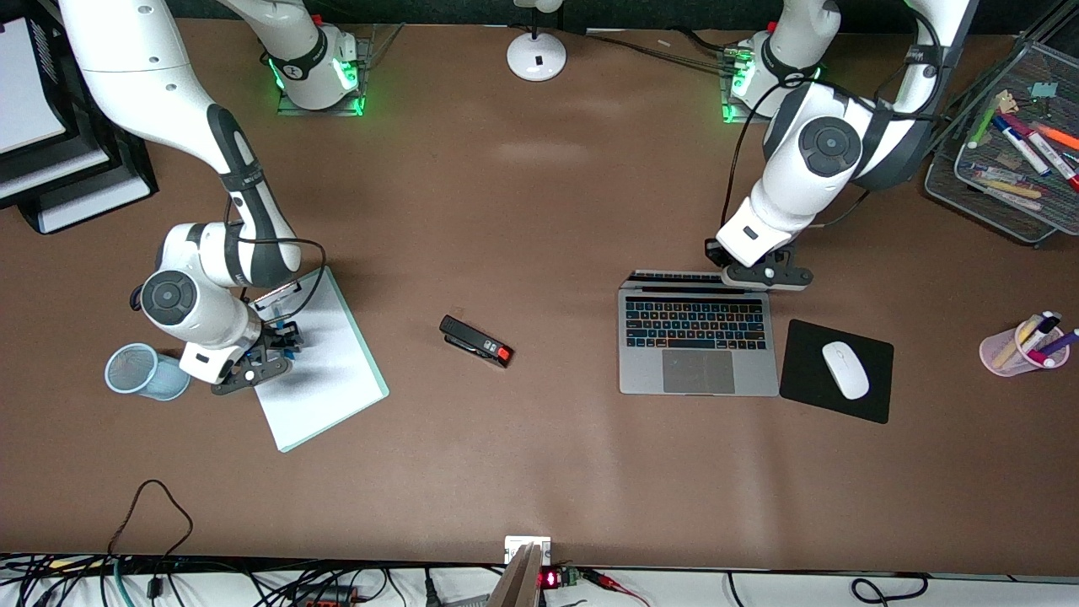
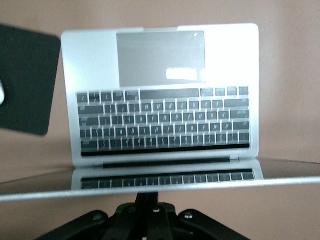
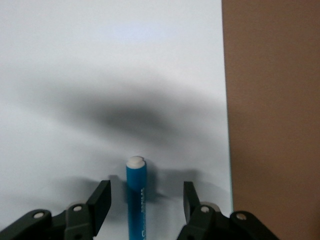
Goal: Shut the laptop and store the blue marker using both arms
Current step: 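Grasp the marker with the right gripper while the left gripper pushes the lid down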
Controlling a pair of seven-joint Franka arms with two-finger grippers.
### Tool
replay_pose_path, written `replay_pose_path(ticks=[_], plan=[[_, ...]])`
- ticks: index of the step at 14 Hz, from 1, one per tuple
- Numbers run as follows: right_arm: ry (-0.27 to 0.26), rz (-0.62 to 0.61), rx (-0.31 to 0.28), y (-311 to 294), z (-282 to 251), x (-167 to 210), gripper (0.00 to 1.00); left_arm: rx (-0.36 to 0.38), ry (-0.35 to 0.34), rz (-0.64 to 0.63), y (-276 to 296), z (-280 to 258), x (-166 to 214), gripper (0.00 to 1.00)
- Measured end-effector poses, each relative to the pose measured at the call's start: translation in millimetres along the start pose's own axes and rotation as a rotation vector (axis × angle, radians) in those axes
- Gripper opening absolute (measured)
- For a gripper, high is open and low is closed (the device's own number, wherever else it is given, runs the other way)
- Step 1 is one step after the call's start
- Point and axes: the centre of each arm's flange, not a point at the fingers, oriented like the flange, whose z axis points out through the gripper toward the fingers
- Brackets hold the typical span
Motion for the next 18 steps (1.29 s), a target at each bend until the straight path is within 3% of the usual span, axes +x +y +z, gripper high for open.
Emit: replay_pose_path(ticks=[4, 11, 18], plan=[[-0.006, -0.006, 0.004, -2.2, 3.1, -1.7, 0.59, -0.036, 0.090, 0.008, -18.1, 17.3, 21.9, 0.01], [-0.010, -0.013, 0.009, -6.2, 5.5, -2.1, 0.38, -0.056, 0.129, 0.026, -30.4, 42.5, 79.6, 0.01], [-0.018, -0.014, 0.011, -6.9, 10.7, -3.0, 0.29, -0.054, 0.150, 0.054, -35.8, 82.1, 129.3, 0.01]])
